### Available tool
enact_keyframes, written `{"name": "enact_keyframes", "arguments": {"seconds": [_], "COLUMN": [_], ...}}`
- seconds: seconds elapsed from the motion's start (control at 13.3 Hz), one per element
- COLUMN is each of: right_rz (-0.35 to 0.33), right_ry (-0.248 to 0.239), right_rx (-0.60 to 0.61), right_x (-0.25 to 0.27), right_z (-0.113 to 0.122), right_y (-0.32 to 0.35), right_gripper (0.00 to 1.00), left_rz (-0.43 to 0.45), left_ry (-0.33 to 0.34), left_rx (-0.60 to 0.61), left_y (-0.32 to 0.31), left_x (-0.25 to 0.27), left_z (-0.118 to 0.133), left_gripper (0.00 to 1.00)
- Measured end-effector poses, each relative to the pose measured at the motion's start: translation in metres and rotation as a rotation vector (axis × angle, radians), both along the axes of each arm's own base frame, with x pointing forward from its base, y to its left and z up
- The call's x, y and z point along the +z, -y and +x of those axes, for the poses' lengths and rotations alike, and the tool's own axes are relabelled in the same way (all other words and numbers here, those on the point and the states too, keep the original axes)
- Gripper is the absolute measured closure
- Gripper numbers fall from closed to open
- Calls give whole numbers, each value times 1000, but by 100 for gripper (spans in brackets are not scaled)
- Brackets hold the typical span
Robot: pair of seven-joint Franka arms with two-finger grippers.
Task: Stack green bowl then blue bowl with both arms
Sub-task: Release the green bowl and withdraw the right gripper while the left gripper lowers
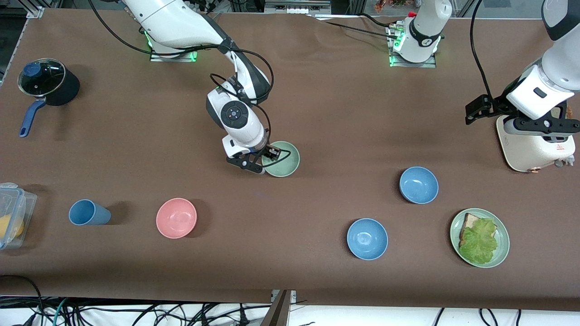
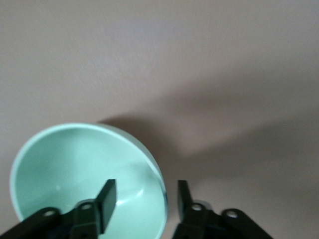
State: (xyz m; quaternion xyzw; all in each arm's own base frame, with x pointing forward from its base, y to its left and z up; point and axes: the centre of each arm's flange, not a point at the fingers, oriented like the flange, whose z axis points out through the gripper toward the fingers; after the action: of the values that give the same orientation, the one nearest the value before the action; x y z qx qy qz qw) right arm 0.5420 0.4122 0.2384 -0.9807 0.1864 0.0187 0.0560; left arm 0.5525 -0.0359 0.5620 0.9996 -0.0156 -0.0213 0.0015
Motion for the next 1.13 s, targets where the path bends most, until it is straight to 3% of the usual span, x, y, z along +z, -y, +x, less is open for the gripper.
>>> {"name": "enact_keyframes", "arguments": {"seconds": [0.23, 0.45, 0.68, 0.83, 0.98, 1.13], "right_rz": [-62, -111, -120, -109, -95, -78], "right_ry": [25, 39, 34, 22, -1, -23], "right_rx": [11, 103, 200, 260, 277, 279], "right_x": [74, 156, 222, 256, 278, 292], "right_z": [35, 55, 59, 52, 41, 33], "right_y": [56, 135, 216, 257, 284, 304], "right_gripper": [2, 1, 1, 1, 1, 1], "left_rz": [0, 1, 9, 9, 4, 2], "left_ry": [0, -25, -163, -214, -211, -206], "left_rx": [0, 0, -9, -17, -26, -39], "left_y": [0, 0, 3, 3, -1, 2], "left_x": [0, -5, -37, -74, -108, -106], "left_z": [0, -1, -3, 9, 28, 31], "left_gripper": [0, 0, 0, 0, 0, 0]}}
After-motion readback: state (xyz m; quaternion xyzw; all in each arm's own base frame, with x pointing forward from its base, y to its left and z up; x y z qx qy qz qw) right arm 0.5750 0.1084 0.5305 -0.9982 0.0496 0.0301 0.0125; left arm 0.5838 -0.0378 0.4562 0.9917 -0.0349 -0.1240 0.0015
